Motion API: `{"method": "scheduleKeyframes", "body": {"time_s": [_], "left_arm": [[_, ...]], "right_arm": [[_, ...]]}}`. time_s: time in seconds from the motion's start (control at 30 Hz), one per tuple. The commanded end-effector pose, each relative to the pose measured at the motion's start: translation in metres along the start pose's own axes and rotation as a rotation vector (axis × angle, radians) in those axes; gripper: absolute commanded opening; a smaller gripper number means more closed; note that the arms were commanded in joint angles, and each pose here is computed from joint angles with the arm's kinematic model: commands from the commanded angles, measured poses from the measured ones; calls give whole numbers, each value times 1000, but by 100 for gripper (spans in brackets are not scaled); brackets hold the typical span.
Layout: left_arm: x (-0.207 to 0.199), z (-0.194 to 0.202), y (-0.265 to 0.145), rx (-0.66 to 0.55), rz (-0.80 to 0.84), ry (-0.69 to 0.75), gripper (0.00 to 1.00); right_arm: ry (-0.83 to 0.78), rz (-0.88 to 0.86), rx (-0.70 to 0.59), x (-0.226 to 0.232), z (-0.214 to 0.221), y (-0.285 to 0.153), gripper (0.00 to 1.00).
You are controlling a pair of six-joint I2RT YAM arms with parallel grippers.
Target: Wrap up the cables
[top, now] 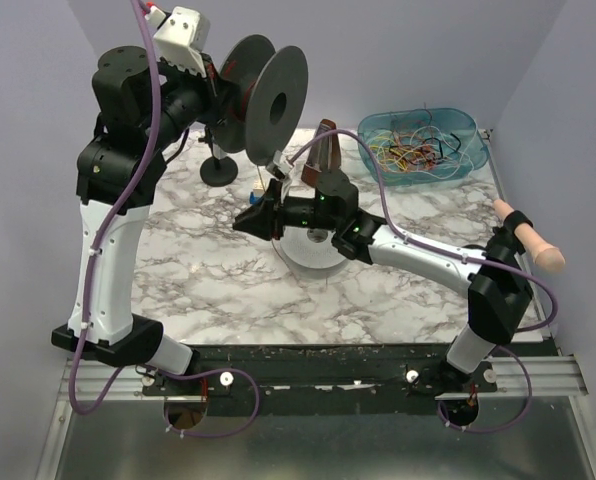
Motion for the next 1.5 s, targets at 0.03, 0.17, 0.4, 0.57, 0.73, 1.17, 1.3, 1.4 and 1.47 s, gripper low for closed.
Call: {"method": "scheduleKeyframes", "body": {"time_s": [0.03,0.17,0.4,0.57,0.73,1.17,1.3,1.4,1.47], "left_arm": [[-28,-50,-39,-184,129,26,0],[-29,-54,-44,-192,134,45,0],[-30,-56,-47,-200,139,60,0],[-30,-59,-49,-209,131,76,0],[-30,-60,-49,-212,129,83,0],[-32,-64,-57,-226,135,107,0],[-34,-64,-58,-222,151,104,0],[-35,-65,-59,-224,159,104,0],[-35,-64,-58,-220,162,101,0]], "right_arm": [[11,44,-21,-16,23,-9,36],[-21,92,-4,-20,33,-15,42],[-58,142,22,-22,47,-28,59],[-85,162,25,-21,57,-39,63],[-99,199,29,-22,60,-46,60],[-15,257,-14,-38,62,-58,84],[69,336,-56,-55,62,-72,94],[81,344,-80,-55,58,-77,93],[91,340,-78,-56,58,-75,89]]}}
Point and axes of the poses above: each gripper's point midway between its finger pads, its own y axis out along the fingers, its own x axis along the line the jaws close on, z = x × y, the point moved 8 cm from there along -y, back along the fingers, and after that the axes turned 5 degrees about -y, right-handed, at the moved point
